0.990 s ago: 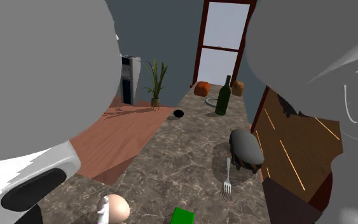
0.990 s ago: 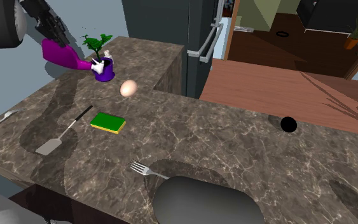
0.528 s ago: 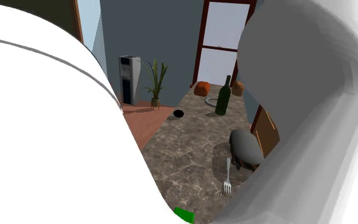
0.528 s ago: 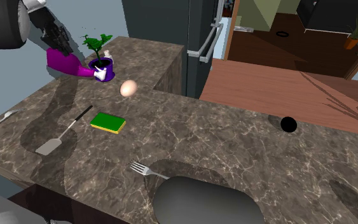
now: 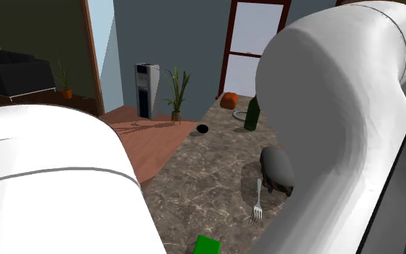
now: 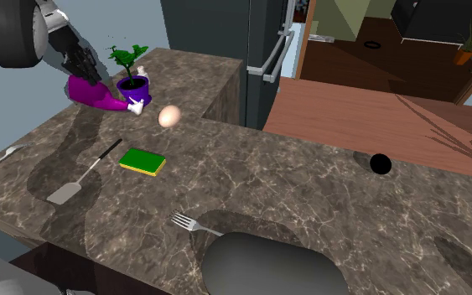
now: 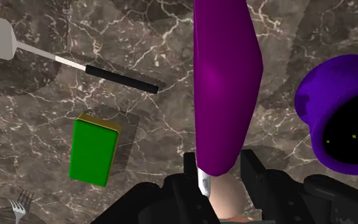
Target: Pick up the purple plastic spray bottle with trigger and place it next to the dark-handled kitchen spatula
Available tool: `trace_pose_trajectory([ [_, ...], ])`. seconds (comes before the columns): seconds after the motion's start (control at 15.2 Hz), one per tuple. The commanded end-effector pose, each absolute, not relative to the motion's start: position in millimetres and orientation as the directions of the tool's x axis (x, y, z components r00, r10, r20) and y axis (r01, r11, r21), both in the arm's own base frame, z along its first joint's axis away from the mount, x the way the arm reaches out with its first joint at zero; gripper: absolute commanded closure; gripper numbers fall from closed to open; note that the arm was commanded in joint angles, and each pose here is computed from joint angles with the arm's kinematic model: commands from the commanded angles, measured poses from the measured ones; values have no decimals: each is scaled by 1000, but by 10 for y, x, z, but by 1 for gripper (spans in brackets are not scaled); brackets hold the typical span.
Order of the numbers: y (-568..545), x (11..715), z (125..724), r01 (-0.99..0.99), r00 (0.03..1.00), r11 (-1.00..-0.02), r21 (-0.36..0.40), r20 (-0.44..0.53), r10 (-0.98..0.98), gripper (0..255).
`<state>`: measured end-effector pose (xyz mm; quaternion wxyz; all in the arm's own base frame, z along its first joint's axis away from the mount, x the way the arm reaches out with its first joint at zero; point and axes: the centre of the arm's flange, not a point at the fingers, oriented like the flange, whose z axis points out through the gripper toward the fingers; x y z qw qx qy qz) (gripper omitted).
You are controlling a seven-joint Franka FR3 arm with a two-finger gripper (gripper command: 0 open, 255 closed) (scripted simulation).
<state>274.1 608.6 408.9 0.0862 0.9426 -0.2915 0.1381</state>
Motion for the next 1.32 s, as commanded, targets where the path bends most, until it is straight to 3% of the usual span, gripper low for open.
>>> trace_pose_trajectory([
  [0.0, 6075, 2747, 3985, -573, 792, -815, 81, 310, -526, 255],
  [1.25, 6075, 2747, 3098, -573, 792, -815, 81, 310, -526, 255],
])
